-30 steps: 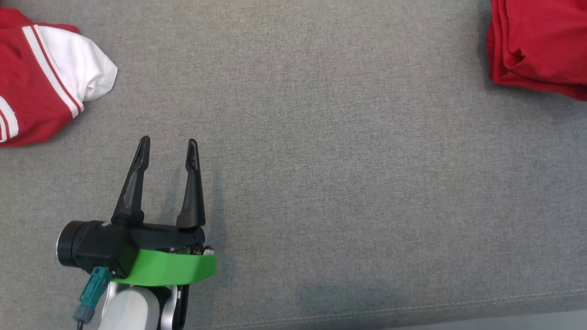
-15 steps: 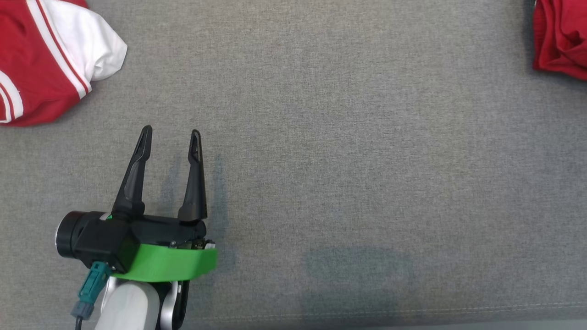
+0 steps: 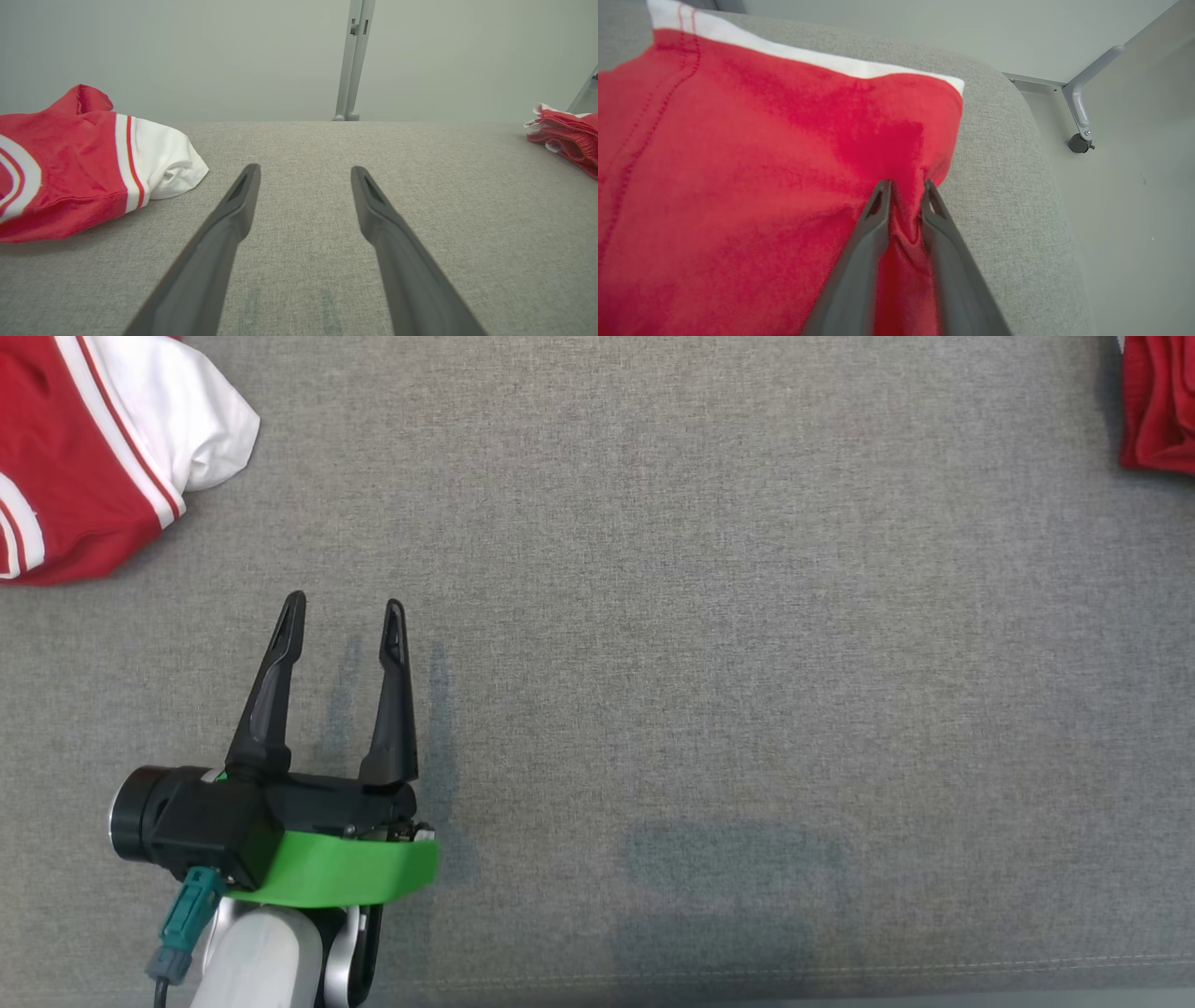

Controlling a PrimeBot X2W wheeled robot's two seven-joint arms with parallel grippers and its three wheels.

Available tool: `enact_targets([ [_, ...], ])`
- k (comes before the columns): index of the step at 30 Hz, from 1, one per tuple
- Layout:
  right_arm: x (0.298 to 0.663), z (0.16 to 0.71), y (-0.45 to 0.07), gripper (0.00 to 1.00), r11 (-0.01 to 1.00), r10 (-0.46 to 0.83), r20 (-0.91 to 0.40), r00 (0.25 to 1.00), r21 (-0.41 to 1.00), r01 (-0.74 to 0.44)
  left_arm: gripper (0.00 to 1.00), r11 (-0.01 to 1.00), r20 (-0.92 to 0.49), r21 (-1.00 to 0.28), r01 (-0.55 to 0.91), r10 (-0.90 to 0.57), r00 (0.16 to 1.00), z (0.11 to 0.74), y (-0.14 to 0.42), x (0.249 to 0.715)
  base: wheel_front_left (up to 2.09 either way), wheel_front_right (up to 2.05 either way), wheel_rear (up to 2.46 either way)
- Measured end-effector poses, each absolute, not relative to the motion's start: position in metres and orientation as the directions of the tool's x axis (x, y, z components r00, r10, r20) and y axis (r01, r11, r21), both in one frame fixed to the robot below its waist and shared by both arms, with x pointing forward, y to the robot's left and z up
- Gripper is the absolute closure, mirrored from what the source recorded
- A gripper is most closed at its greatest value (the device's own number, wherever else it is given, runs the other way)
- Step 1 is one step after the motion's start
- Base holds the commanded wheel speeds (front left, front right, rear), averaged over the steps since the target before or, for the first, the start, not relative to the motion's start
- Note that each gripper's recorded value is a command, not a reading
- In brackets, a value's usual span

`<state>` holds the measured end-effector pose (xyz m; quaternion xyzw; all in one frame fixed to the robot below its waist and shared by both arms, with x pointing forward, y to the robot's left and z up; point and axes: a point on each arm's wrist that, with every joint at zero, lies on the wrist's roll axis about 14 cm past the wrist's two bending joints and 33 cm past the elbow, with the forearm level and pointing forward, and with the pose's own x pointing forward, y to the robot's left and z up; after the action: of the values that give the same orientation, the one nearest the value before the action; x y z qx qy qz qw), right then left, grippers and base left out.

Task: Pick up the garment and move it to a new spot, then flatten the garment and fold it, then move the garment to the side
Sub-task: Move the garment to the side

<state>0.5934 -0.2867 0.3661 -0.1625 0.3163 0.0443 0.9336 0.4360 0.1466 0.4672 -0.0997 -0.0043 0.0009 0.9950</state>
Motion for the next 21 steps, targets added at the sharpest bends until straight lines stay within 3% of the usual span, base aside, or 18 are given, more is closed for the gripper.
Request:
enact_targets([
  [1, 0.593, 0.366, -0.288, 0.00, 0.944, -0.026, -0.605, 0.796, -0.278, -0.181, 0.00, 0.980, 0.008, -0.198, -0.001, 0.003, 1.000, 0.467, 0.147, 0.436, 0.00, 0.00, 0.00],
  [10, 0.589, 0.381, -0.295, 0.00, 0.946, -0.058, -0.558, 0.828, -0.295, -0.133, 0.00, 0.980, 0.014, -0.199, 0.007, -0.005, 1.000, 0.470, 0.144, 0.435, 0.00, 0.00, 0.00],
  [21, 0.594, 0.425, -0.272, 0.00, 0.956, 0.022, -0.413, 0.911, -0.258, -0.140, 0.00, 0.976, 0.050, -0.215, 0.045, -0.035, 0.998, 0.485, 0.133, 0.432, 0.00, 0.00, 0.00],
])
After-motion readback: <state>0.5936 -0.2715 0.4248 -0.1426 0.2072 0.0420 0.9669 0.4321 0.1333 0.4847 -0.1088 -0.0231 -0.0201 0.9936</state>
